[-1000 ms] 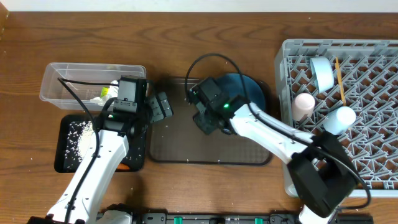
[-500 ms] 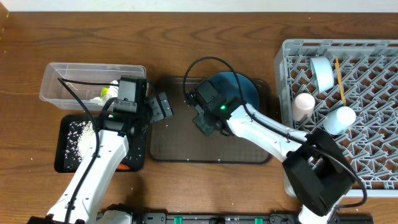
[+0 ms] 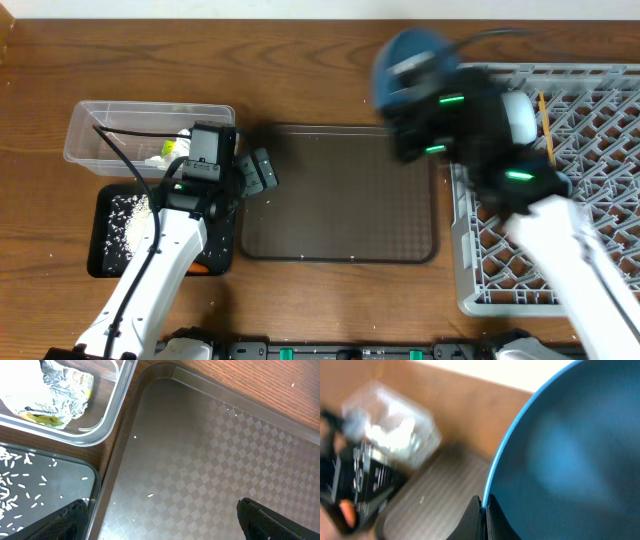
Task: Sort waste into correct bins and load items into the dishwasher rack
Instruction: 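Lift the blue plate and carry it right over the rack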
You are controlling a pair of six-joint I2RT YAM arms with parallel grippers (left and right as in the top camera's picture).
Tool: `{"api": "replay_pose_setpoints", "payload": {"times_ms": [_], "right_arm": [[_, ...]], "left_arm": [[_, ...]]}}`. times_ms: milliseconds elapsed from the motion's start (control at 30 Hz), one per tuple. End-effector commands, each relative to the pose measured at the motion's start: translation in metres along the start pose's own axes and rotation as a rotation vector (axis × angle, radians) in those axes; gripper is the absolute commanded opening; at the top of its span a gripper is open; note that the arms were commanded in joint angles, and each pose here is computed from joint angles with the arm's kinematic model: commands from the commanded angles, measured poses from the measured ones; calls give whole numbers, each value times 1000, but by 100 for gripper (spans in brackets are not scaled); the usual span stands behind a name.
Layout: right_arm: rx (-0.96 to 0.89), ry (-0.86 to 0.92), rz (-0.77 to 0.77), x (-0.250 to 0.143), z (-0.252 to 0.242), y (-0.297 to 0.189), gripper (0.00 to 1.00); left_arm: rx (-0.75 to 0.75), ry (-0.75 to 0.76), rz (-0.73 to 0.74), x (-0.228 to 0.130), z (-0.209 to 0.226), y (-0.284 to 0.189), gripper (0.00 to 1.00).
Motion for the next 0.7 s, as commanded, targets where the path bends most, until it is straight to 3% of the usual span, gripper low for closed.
{"api": "replay_pose_setpoints", "payload": {"times_ms": [0, 333, 667], "right_arm": [[113, 59, -129, 18, -22, -50, 1], [161, 167, -327, -12, -126, -146, 1], [197, 131, -450, -72, -202, -166, 1]], "left_arm": [[14, 0, -5, 1, 2, 1, 98], [14, 0, -5, 1, 2, 1, 98], [14, 0, -5, 1, 2, 1, 98]]}}
Point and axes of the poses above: each gripper's point midway between its finger pads, its own y axis out along the fingers, its own z axis along the line the jaws close on, x = y × z, the point moved 6 cm from there along -y, back along the fingers, and after that the axes turned 9 degrees about -y, right-handed, at the moved point
